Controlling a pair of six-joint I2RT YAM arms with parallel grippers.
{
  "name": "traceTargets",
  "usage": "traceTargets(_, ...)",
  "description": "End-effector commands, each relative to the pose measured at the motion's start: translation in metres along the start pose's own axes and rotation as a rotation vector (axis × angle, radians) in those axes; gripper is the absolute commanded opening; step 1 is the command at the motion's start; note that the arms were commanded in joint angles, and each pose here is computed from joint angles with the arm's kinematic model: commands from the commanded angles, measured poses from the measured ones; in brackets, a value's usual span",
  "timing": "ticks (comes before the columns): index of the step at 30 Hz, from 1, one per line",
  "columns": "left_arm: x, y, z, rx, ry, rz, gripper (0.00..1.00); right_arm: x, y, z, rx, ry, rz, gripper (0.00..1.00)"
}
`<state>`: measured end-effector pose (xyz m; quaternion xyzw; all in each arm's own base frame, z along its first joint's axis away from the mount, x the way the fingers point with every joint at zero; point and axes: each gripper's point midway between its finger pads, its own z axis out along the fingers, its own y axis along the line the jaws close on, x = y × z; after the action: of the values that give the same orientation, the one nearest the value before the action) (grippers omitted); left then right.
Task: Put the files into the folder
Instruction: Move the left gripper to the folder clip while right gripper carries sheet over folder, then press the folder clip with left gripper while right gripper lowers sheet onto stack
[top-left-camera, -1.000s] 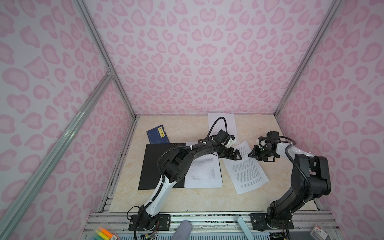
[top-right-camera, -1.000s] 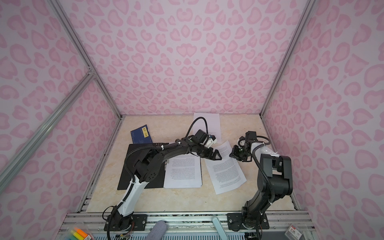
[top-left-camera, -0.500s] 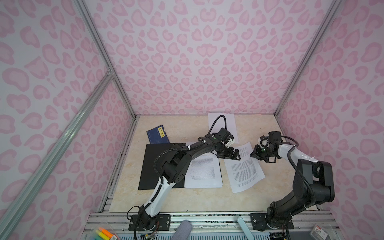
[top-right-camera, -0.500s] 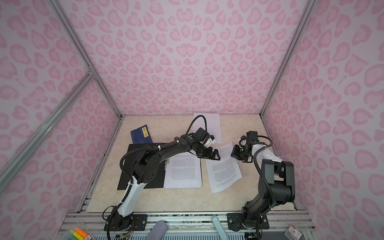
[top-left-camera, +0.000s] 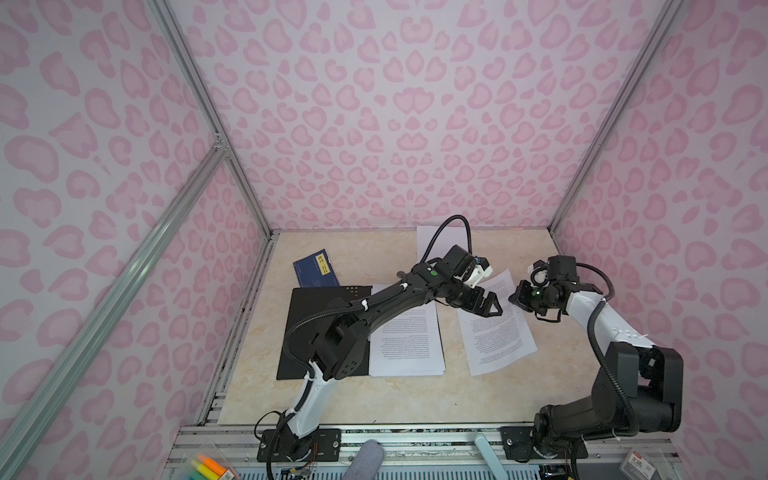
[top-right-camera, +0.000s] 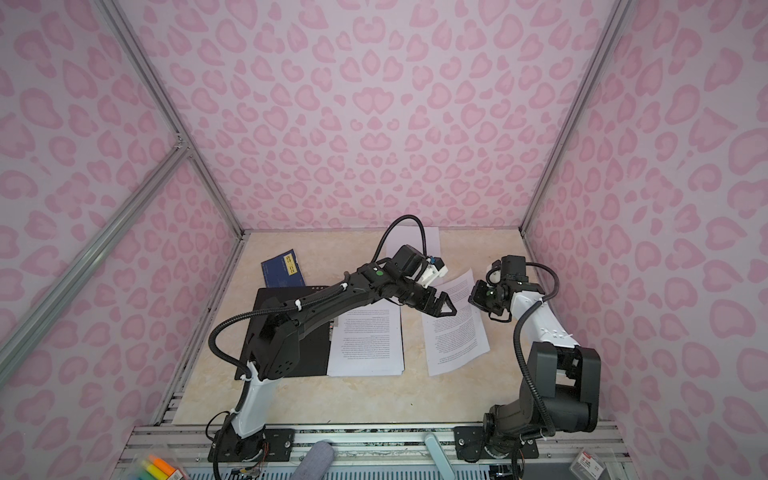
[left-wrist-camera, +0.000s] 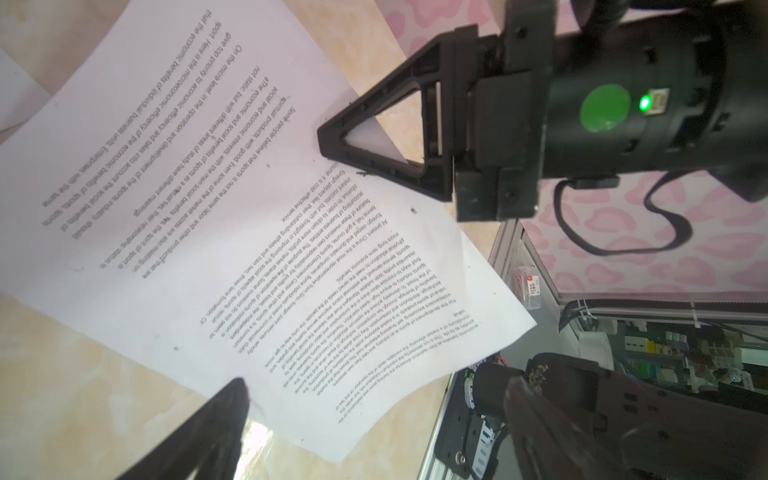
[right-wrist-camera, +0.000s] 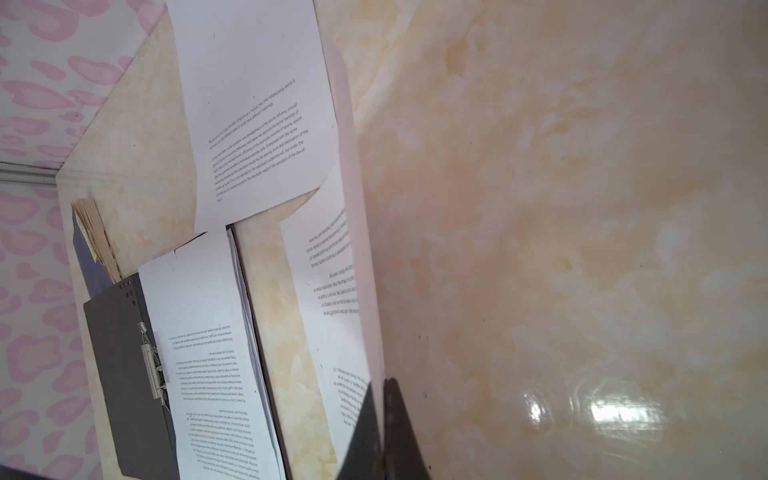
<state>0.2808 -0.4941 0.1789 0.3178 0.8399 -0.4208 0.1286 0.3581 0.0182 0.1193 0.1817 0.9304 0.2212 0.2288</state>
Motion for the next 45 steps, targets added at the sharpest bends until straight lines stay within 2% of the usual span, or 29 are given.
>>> traceTargets(1, -0.047, -0.119, -0.162, 0.069, -0.355, 0.271, 0.98, -0.004, 0.004, -0.010, 0.017, -0.024, 0.001, 0.00)
traceTargets(6, -0.031, -0.107, -0.203, -0.054, -0.461, 0.292, 0.98, -0.012, 0.033, -0.031, -0.015, -0.075, -0.039, 0.00)
traceTargets(11, 0.004, -0.061, -0.245, -0.245, -0.564, 0.244, 0.98, -0.013, 0.079, -0.049, -0.044, -0.126, -0.105, 0.00)
traceTargets(15, 0.047, -0.022, -0.270, -0.395, -0.612, 0.209, 0.97, -0.006, 0.138, -0.057, -0.131, -0.159, -0.152, 0.00)
traceTargets(20, 0.097, 0.016, -0.288, -0.540, -0.609, 0.143, 0.98, 0.016, 0.221, -0.057, -0.288, -0.153, -0.181, 0.00)
traceTargets(24, 0.129, 0.039, -0.299, -0.647, -0.585, 0.106, 0.98, 0.025, 0.262, -0.058, -0.372, -0.155, -0.171, 0.00)
traceTargets(26, 0.141, 0.043, -0.306, -0.670, -0.590, 0.094, 0.98, 0.021, 0.260, -0.048, -0.375, -0.162, -0.138, 0.00)
traceTargets(29, 0.153, 0.053, -0.320, -0.724, -0.638, 0.041, 0.97, 0.020, 0.240, -0.022, -0.324, -0.168, -0.108, 0.00)
traceTargets(32, 0.163, 0.056, -0.328, -0.743, -0.667, 0.038, 0.97, 0.026, 0.220, 0.007, -0.287, -0.181, -0.102, 0.00)
traceTargets(38, 0.178, 0.061, -0.322, -0.731, -0.640, 0.036, 0.97, 0.057, 0.195, 0.065, -0.267, -0.164, -0.143, 0.00)
traceTargets(45, 0.193, 0.073, -0.300, -0.706, -0.567, 0.011, 0.97, 0.090, 0.182, 0.107, -0.256, -0.115, -0.160, 0.00)
